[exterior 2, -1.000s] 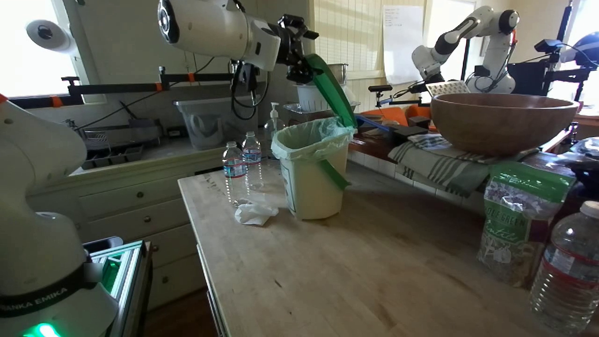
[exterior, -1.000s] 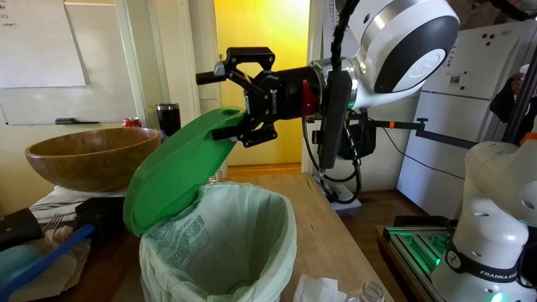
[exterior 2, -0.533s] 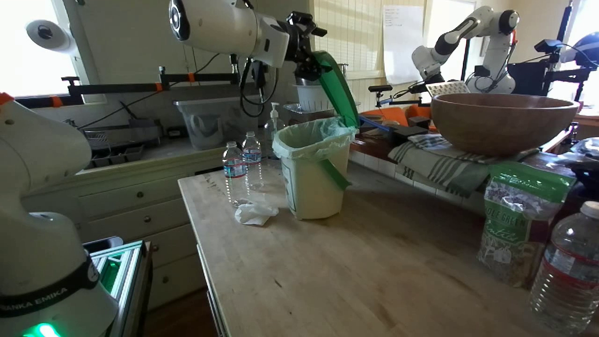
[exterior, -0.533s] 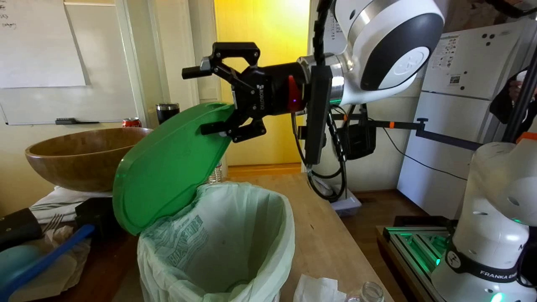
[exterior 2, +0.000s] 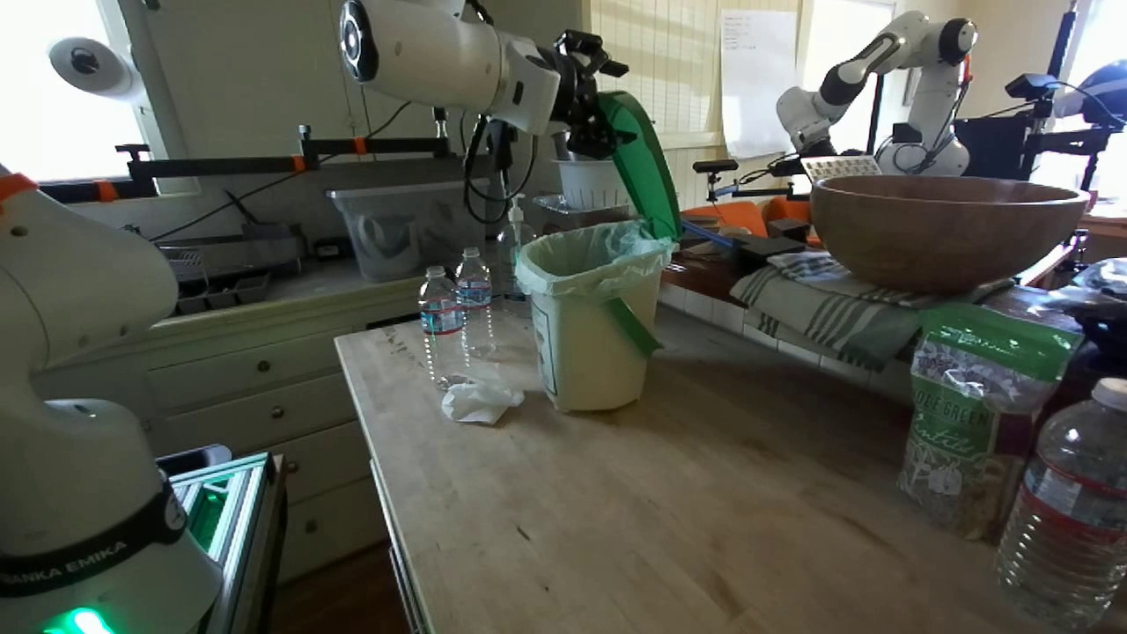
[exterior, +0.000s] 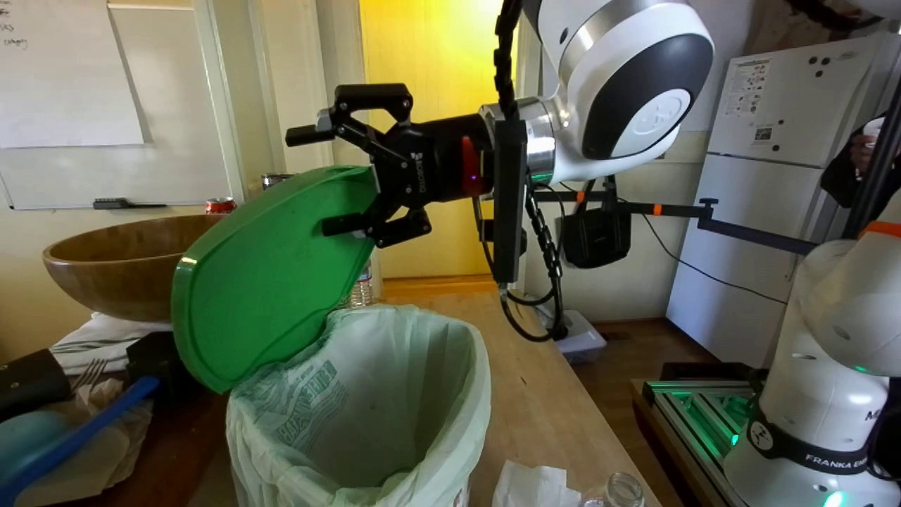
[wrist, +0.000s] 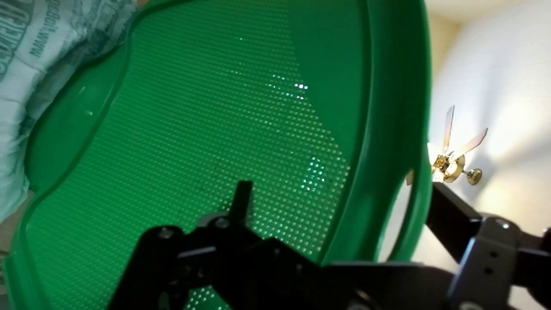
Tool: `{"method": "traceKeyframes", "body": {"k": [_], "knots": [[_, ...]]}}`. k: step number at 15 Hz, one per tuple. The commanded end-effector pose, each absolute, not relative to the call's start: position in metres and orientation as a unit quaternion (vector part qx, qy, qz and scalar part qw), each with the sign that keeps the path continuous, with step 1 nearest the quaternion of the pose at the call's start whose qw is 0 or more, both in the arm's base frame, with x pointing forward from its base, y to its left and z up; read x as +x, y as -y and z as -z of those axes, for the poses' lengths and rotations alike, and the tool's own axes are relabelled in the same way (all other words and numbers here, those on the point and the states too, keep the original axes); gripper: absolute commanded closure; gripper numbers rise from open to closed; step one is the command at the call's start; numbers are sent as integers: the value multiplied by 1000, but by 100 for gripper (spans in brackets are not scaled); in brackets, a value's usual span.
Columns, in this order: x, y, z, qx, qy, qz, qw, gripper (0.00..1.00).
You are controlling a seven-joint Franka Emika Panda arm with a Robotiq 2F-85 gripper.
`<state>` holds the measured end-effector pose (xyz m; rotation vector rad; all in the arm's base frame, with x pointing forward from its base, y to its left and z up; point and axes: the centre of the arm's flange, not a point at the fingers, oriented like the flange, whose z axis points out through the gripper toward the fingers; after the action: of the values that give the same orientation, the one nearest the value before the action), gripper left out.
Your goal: Open the white and green bin.
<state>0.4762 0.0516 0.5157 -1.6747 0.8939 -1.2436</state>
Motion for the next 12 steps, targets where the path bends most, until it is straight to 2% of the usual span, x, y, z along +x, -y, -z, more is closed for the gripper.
{"method": "traceKeyframes", "body": {"k": [1,12], "knots": [[489,-54,-509,-662,-365,495,429,0],[496,-50,-512,-662,-366,502,419,0]]}}
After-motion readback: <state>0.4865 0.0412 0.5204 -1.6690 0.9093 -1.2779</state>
